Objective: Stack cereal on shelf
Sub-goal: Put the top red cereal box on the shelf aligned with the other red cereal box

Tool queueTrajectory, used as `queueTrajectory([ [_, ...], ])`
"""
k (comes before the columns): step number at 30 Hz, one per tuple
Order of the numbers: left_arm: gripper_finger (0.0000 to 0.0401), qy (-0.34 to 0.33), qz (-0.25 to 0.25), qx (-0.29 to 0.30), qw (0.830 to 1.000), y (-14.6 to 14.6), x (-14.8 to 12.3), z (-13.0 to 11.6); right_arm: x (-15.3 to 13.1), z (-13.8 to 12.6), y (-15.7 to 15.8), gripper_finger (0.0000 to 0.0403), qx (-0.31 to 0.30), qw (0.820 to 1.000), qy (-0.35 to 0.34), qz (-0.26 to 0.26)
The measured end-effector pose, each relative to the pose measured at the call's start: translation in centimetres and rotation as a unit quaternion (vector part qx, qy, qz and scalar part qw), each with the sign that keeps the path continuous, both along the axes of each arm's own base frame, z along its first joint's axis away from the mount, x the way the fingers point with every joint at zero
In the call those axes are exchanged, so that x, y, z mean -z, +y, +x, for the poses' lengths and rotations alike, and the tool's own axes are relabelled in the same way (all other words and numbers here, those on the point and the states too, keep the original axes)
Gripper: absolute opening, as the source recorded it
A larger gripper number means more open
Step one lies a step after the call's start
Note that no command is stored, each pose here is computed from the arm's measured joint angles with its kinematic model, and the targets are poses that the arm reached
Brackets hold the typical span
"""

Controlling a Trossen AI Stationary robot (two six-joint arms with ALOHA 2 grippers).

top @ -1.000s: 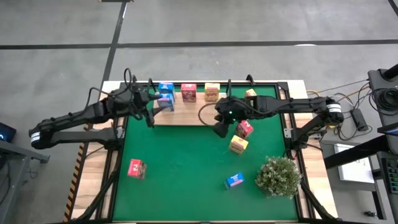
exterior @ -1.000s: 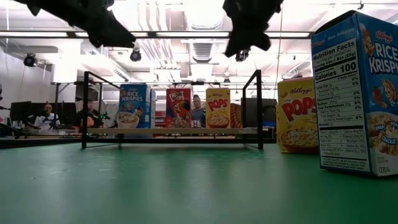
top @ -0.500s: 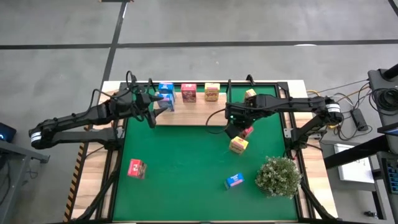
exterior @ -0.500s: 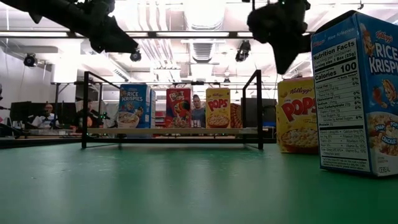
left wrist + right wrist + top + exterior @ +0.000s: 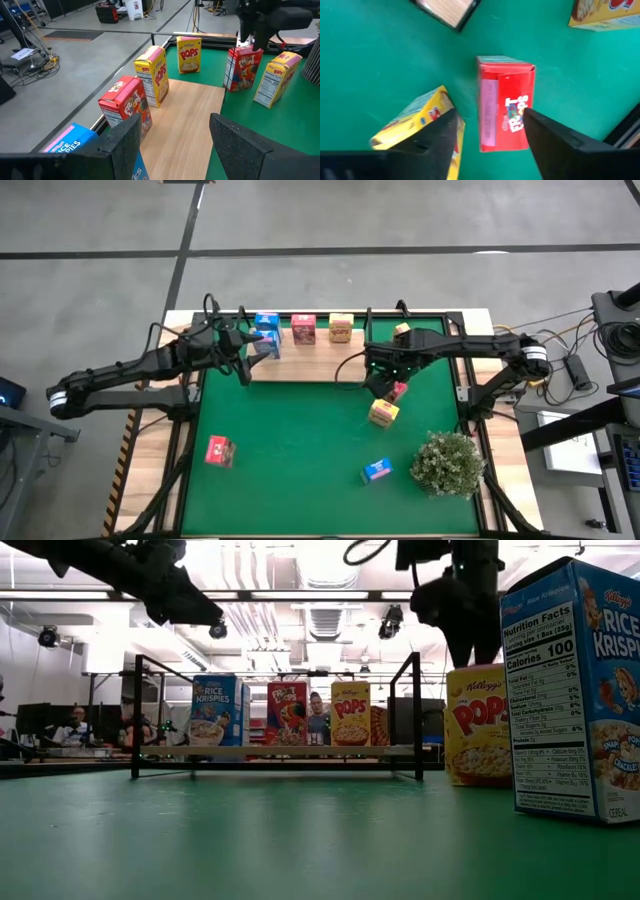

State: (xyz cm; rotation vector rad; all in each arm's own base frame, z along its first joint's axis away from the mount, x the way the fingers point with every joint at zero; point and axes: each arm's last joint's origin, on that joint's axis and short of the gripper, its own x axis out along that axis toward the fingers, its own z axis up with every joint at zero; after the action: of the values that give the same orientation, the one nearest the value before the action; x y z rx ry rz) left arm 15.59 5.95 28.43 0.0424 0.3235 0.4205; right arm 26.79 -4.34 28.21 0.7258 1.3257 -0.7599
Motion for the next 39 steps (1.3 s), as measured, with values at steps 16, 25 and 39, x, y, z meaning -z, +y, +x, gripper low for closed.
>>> queueTrajectory([
  [16,0.0217,0.0,0.0,0.0,1.0,0.0,0.0,0.0,2.6,-0.4,0.0,0.0242,0.001,1.0,0.022,-0.009],
  [25,0.0217,0.0,0.0,0.0,1.0,0.0,0.0,0.0,2.6,-0.3,0.0,0.018,0.001,1.0,0.02,-0.009],
  [39,0.0217,0.001,-0.001,0.0,1.0,0.0,0.0,0.0,1.2,-0.9,0.1,0.0146,0.0,1.0,0.024,0.005],
])
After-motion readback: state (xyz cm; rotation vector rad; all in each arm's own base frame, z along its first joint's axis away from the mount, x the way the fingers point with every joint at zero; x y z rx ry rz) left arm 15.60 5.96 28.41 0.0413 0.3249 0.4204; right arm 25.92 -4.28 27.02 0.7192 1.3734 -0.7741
